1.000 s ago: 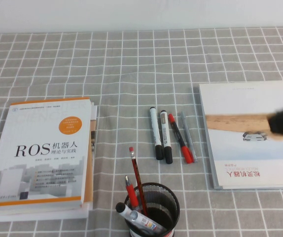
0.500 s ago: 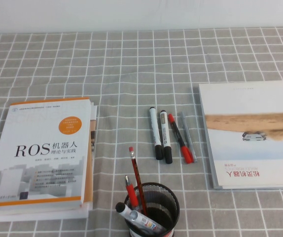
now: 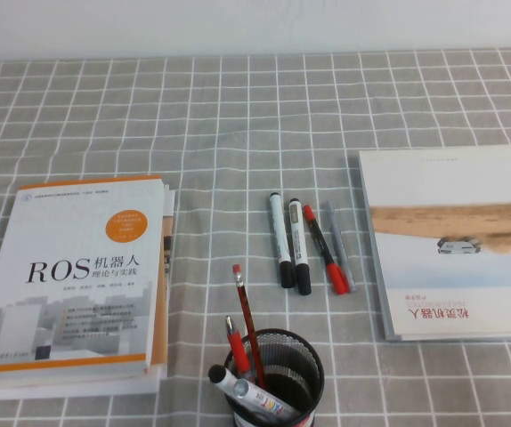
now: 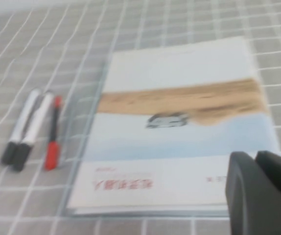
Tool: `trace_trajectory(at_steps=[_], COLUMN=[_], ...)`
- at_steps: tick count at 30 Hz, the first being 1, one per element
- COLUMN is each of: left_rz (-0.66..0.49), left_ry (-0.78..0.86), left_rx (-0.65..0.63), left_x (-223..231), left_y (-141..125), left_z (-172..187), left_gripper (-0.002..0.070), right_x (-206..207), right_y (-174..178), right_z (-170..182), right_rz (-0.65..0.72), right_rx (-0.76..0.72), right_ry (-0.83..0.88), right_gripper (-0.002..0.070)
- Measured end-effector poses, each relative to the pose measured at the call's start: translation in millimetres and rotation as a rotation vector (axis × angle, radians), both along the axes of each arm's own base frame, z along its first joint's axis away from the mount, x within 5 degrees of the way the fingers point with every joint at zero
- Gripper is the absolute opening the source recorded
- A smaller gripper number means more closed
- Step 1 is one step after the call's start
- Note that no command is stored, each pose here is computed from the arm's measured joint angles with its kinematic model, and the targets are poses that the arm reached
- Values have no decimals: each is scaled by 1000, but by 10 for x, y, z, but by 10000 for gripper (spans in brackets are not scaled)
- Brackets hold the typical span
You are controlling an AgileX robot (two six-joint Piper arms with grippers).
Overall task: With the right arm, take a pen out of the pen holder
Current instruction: 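Take a marker out of the pen holder and lay it on the table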
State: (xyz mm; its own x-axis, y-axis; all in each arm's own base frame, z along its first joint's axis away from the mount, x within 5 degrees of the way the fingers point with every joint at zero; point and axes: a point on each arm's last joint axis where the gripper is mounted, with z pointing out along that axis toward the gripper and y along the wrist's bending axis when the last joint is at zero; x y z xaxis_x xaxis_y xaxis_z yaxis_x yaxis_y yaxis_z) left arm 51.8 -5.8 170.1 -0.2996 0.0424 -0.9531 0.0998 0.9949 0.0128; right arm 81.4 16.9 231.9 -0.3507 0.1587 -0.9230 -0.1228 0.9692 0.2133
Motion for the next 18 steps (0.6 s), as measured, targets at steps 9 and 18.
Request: trace_trajectory(at_steps=[9,18], left_rz=[0,0], left_ry=[0,0], left_rx=[0,0], left_x=[0,0], left_y=[0,0], left_z=[0,0], left_gripper=[-4,-4], right_x=[-193,-266], right_y=[-88,-62], right_z=[-413,-492], right_rz=[-91,-2], right_rx=[42,-190], right_ry=[-211,-189], right_gripper=[-12,-12])
